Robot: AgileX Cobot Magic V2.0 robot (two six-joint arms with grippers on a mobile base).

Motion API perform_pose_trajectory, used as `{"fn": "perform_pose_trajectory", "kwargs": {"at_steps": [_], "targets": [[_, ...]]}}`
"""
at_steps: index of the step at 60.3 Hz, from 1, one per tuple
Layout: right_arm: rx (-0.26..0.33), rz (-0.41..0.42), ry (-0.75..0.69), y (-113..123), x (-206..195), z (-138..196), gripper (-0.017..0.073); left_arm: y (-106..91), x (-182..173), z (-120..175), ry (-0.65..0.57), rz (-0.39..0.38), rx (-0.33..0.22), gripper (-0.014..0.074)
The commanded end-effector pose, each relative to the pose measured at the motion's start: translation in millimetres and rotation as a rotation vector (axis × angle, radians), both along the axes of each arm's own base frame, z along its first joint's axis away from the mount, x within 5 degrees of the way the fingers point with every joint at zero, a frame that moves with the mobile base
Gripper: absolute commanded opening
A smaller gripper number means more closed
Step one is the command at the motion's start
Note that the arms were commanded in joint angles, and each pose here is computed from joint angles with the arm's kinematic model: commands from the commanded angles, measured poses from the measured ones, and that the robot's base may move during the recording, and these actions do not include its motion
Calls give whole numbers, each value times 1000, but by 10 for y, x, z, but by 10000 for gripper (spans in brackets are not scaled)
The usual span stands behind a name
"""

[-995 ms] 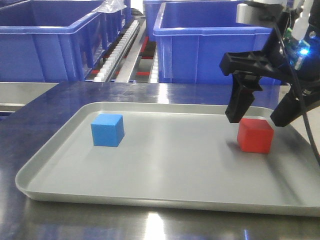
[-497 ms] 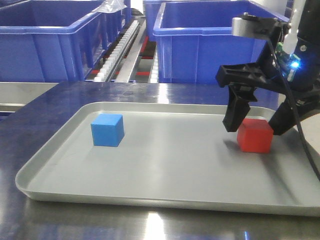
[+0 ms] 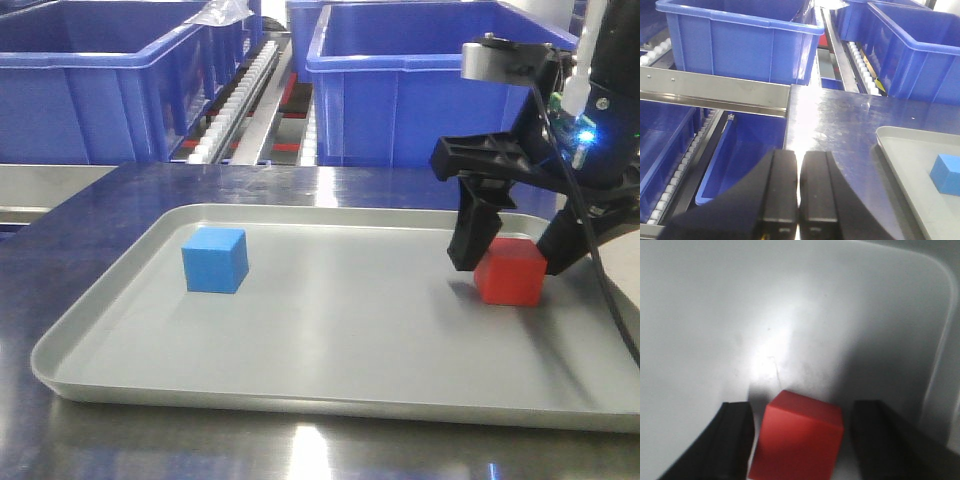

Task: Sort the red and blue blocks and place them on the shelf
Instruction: 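Lower the right gripper around the red cube and close, then lift the red cube with the right gripper off the tray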

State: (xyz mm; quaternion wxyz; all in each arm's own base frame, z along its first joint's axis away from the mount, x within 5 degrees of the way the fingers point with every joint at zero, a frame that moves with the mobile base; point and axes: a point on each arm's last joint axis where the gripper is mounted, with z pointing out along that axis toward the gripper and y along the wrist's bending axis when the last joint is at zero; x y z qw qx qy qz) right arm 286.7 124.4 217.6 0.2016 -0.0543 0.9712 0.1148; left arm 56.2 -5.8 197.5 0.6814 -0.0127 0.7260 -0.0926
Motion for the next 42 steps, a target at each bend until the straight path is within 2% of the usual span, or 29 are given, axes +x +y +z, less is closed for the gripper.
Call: {"fn": "perform_pose_trajectory", "kwargs": {"at_steps": [1,11,18,30,42], "targets": [[37,-6,-104,8,50,223,384,-14,-3,12,-75,-15,-10,123],[38,-6,-106,8,51,224,166,-14,-3,12,-75,-15,-10,123],[39,-6,-109,6,46,236,47,-14,-3,12,-75,-15,-10,123],[62,-8,-169,-14,1,396,51,-14,-3,12,-75,-15,-10,123],[130,-20,-351,-67,-103,790,51,-14,-3,12,-75,-15,-10,123]]}}
